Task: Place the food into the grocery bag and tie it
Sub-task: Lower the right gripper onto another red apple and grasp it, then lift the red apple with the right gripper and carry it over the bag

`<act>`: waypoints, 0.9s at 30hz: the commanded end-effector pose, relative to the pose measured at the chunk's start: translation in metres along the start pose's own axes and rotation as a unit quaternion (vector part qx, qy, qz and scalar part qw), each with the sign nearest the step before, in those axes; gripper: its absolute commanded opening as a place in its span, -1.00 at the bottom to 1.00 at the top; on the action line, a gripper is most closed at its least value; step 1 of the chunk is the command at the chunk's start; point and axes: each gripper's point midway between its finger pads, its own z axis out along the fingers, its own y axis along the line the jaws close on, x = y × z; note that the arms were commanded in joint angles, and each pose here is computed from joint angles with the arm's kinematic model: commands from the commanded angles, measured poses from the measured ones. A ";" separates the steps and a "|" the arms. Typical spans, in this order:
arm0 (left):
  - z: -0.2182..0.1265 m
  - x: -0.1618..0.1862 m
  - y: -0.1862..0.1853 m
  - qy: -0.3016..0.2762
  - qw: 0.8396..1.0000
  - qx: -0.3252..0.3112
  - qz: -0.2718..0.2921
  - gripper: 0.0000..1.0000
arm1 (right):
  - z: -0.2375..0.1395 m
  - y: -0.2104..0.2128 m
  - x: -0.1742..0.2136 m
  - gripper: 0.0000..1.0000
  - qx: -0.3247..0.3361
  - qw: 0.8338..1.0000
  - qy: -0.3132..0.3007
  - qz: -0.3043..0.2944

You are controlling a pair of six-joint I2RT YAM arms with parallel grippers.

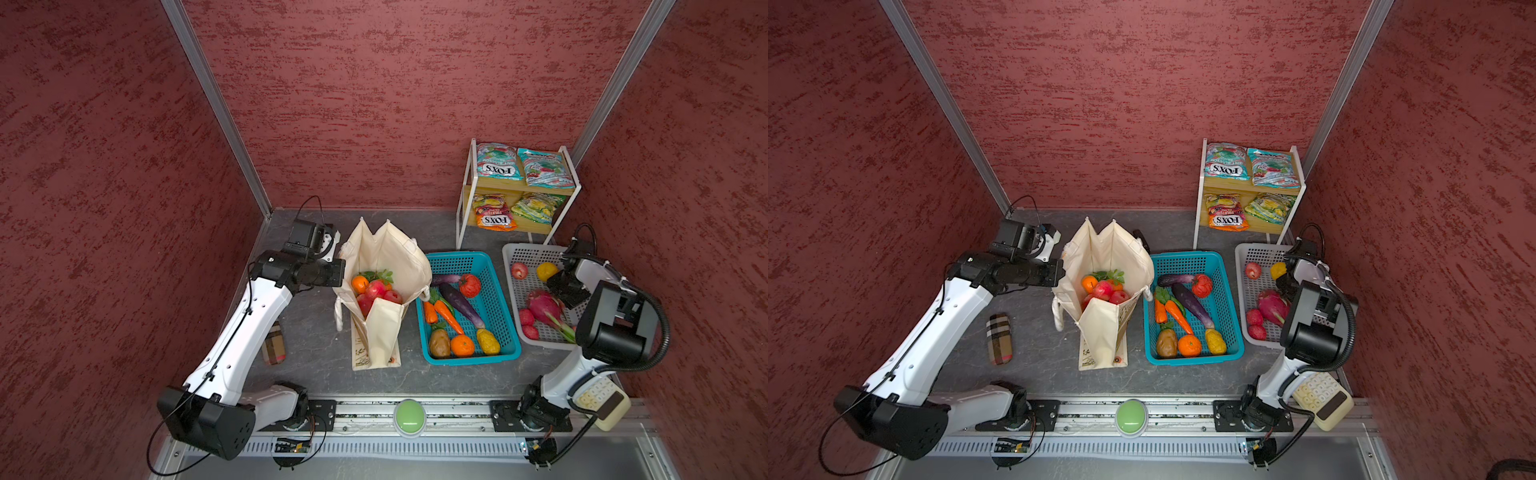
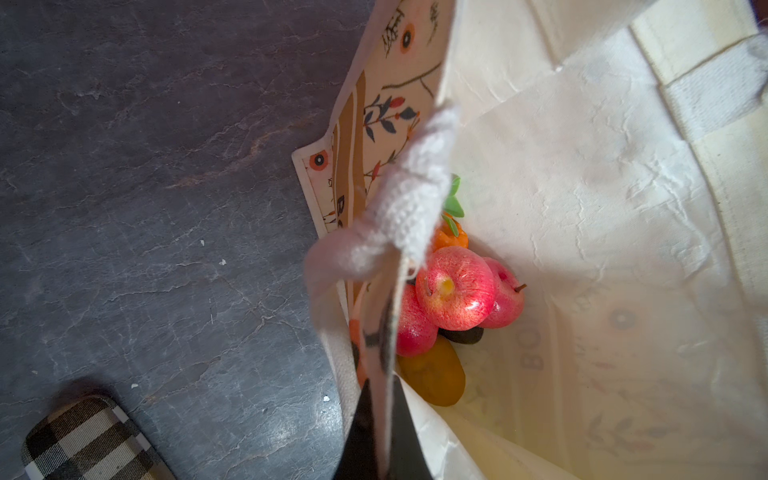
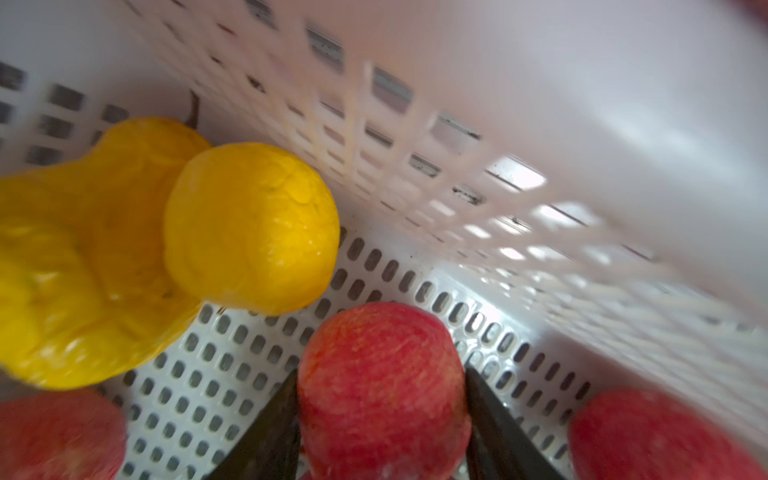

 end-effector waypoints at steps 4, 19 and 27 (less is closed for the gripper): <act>-0.001 0.008 0.002 0.012 1.000 -0.007 -0.002 -1.00 | -0.050 0.011 -0.006 -0.04 -0.072 0.997 -0.018 0.022; 0.002 0.002 0.005 0.009 1.000 -0.015 -0.004 -1.00 | -0.175 0.049 0.000 -0.12 -0.215 0.974 -0.077 0.011; 0.000 0.001 0.005 0.007 1.000 -0.017 -0.004 -1.00 | -0.234 0.090 0.032 -0.13 -0.289 0.953 -0.085 -0.038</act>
